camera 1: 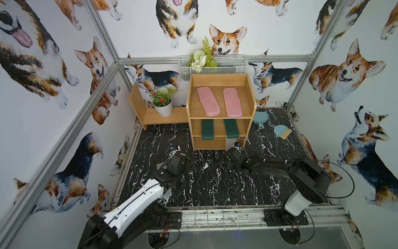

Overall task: Place the pencil cases on the shelf according to color
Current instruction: Place the pencil case on the shelf.

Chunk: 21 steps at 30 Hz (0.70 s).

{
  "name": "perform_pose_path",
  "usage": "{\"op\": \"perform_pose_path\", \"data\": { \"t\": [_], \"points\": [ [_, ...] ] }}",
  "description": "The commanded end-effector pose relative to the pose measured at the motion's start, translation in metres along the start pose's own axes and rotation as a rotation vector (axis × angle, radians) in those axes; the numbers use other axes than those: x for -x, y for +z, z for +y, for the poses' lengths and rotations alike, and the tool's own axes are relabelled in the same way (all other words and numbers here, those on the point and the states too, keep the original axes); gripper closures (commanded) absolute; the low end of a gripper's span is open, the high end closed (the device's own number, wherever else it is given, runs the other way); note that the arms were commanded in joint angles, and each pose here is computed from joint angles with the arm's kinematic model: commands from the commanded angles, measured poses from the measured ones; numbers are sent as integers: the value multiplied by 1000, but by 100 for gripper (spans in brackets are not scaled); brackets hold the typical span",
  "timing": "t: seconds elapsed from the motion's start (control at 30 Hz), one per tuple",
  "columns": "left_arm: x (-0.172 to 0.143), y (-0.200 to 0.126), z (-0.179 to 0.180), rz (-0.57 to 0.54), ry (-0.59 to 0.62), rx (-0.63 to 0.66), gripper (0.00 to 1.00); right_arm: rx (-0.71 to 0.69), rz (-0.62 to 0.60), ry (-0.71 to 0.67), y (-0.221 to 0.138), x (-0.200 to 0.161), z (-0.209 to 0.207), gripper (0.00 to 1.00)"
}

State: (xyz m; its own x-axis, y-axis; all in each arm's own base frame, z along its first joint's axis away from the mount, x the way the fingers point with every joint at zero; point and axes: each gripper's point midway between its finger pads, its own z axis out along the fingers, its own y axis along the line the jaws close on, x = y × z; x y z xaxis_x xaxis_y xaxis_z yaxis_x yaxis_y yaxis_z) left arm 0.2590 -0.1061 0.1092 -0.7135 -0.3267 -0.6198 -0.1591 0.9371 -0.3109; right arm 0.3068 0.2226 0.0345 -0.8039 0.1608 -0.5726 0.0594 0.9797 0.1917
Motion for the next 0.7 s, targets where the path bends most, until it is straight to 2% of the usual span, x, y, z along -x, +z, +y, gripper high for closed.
{"op": "perform_pose_path", "data": {
  "t": [0.0, 0.2, 0.43, 0.57, 0.67],
  "points": [
    [0, 3, 0, -1, -15, -7, 1, -7, 14, -6, 4, 1, 2, 17],
    [11, -6, 14, -40, -44, 46, 1, -15, 11, -1, -4, 10, 5, 8],
    [30, -25, 29, -107, -81, 115, 1, 50, -26, 14, -37, 18, 13, 6],
    [34, -33, 46, -135, -123, 177, 1, 68, -11, 18, -47, 4, 13, 11],
    [33, -35, 58, -154, -174, 192, 1, 84, 0, 18, -51, -10, 16, 20]
  ]
}}
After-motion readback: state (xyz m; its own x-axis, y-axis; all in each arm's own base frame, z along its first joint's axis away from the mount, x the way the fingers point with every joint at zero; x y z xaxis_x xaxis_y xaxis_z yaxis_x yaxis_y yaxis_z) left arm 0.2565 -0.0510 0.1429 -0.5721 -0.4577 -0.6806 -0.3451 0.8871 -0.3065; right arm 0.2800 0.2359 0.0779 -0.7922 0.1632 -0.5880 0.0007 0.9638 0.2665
